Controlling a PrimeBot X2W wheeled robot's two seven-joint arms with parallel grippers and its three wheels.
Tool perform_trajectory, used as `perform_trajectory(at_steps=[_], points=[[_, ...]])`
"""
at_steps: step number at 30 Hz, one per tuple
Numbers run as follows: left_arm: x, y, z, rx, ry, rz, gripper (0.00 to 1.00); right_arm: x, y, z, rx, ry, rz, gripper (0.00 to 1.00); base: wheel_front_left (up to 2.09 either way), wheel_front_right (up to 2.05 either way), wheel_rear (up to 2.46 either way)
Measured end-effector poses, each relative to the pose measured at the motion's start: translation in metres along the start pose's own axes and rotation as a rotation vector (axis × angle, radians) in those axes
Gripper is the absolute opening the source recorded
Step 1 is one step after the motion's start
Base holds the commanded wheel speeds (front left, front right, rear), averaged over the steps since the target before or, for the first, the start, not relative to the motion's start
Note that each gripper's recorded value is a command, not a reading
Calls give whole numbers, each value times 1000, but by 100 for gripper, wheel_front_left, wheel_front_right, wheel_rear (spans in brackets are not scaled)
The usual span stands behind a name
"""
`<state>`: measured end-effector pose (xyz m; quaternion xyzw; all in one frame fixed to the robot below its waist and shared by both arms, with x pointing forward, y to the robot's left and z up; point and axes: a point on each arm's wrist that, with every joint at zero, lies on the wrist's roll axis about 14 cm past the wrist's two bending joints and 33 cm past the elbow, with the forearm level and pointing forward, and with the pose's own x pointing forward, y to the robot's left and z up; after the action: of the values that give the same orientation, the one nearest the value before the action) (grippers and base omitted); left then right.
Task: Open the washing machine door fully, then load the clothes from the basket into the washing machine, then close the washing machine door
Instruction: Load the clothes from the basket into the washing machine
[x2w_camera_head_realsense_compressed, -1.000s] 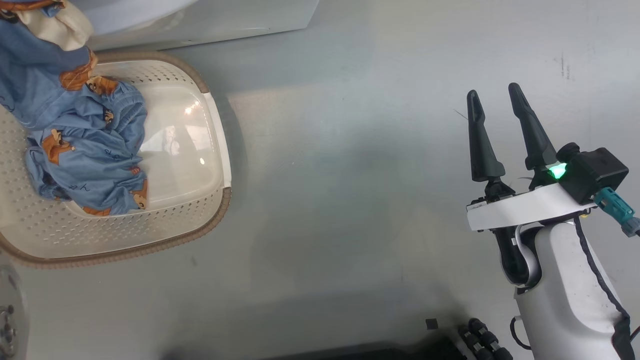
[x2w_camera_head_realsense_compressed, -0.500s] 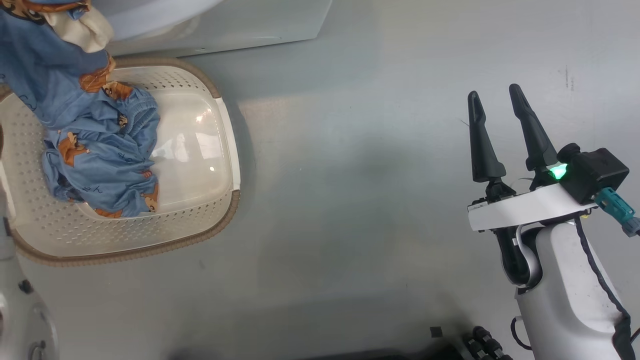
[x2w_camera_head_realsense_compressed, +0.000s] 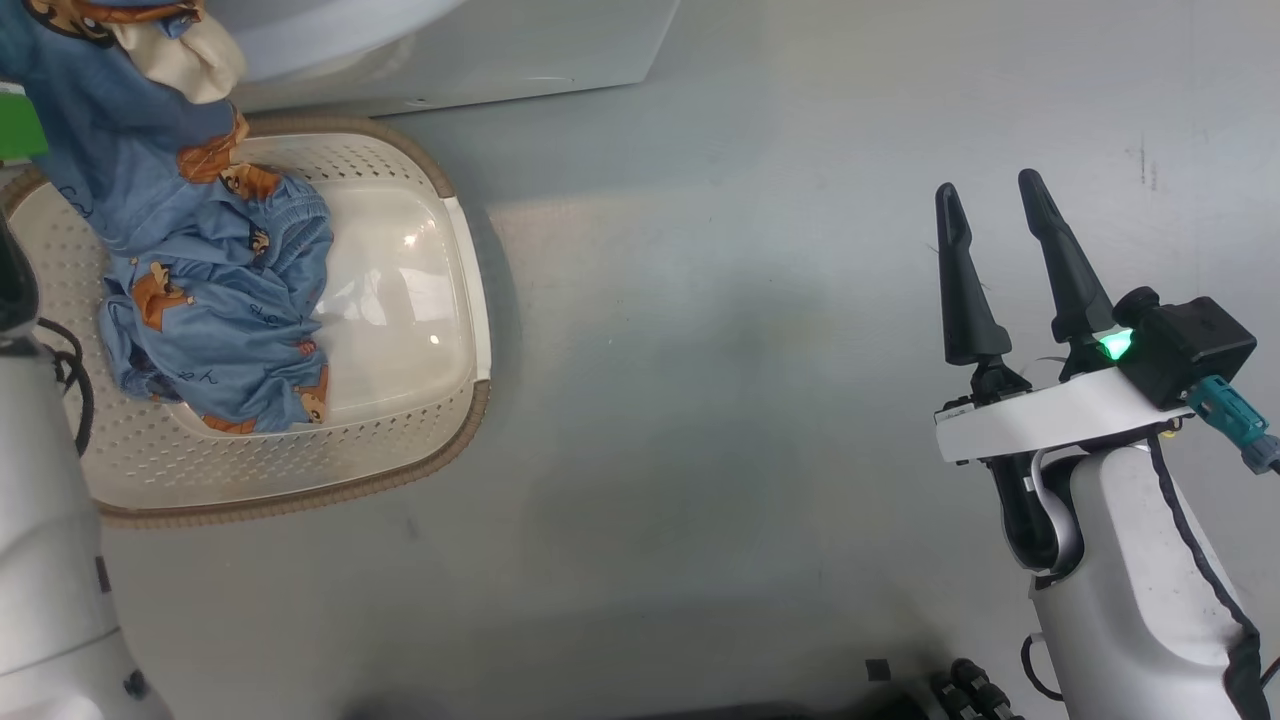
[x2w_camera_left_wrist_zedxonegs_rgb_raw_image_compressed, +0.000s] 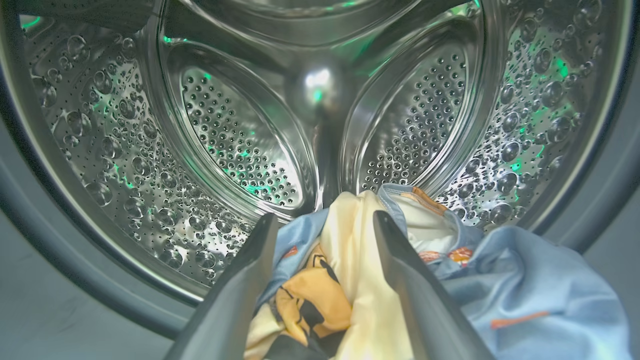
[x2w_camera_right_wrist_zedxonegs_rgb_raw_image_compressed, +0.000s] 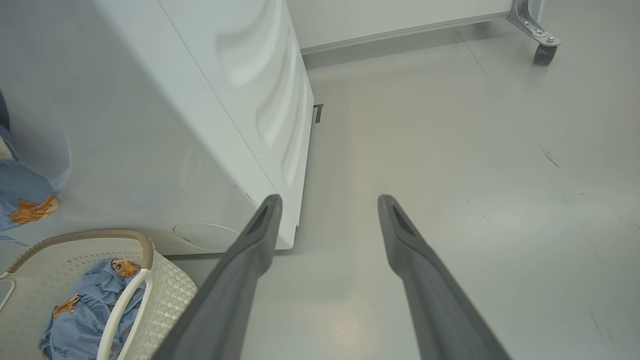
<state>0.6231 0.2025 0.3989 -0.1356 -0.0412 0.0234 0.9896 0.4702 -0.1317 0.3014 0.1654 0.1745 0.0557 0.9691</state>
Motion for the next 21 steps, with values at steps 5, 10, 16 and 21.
perform_trajectory(at_steps=[5,10,16,21], points=[[-19,5,-5,-5,15,20,100,0,1,0,1,1,3,100,0,0,0],[-47,10,-30,2,101,36,100,0,2,-2,2,5,7,100,0,0,0],[-81,14,-55,4,198,58,100,0,4,-4,3,12,12,100,0,0,0],[-97,17,-62,13,234,63,100,0,5,-6,0,17,16,100,0,0,0]])
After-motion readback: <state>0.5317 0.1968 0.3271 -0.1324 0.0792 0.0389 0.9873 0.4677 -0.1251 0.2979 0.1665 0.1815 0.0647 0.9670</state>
